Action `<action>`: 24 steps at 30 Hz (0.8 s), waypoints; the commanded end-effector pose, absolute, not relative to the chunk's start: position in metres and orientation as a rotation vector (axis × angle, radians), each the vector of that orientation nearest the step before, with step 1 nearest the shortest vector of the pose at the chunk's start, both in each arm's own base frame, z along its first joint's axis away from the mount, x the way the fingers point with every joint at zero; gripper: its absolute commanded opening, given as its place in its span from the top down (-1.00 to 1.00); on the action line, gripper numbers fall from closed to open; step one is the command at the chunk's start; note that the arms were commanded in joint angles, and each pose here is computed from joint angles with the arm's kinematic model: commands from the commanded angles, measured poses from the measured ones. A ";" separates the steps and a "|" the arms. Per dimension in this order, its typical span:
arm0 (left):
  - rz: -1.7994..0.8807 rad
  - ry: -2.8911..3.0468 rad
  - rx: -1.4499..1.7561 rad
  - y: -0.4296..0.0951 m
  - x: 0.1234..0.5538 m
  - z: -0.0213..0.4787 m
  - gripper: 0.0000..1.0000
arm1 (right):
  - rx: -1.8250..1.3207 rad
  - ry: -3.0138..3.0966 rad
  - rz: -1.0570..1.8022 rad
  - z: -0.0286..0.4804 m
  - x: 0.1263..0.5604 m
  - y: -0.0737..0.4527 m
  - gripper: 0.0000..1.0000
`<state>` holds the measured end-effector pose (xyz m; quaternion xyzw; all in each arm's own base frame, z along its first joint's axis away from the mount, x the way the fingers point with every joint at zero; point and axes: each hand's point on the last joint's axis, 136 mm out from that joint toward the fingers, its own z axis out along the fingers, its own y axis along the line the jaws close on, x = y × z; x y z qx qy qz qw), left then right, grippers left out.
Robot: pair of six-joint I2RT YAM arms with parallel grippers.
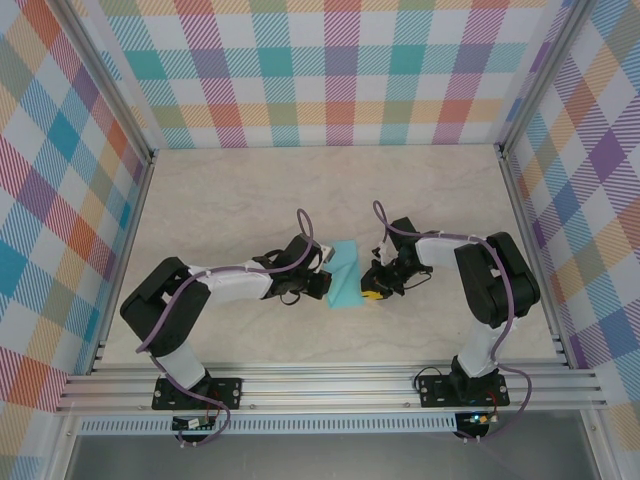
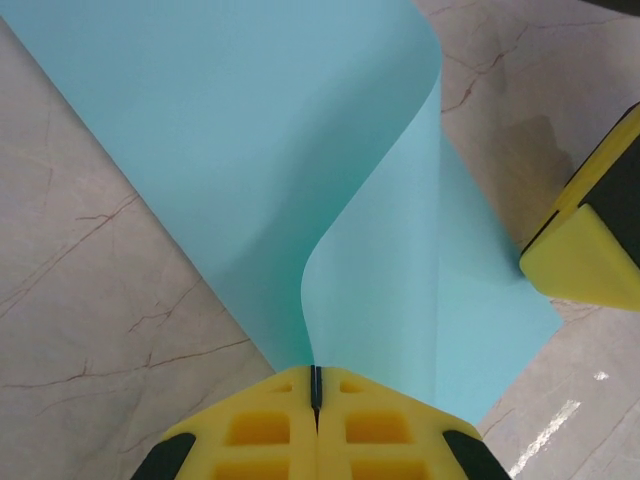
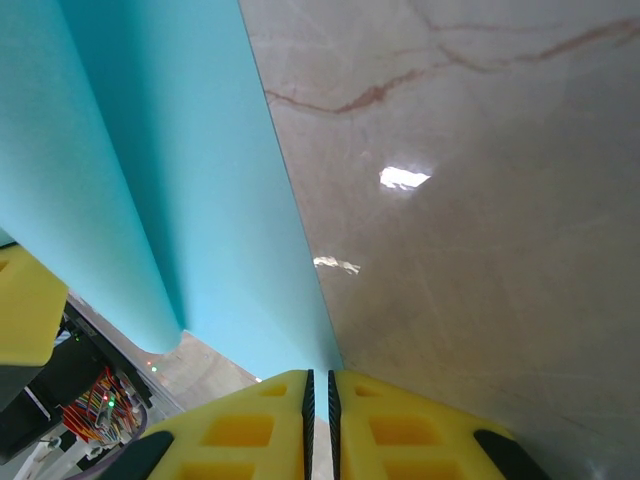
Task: Fold a paper plane with a square sheet of paper (fold left side to right side)
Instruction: Fold the triangle a second time at the center of the table.
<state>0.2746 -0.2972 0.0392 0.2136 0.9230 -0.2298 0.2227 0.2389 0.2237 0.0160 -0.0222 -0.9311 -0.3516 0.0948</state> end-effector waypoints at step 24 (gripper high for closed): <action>-0.644 2.537 0.575 -0.305 0.294 0.032 0.96 | -0.020 -2.732 -0.979 0.001 0.226 0.226 0.74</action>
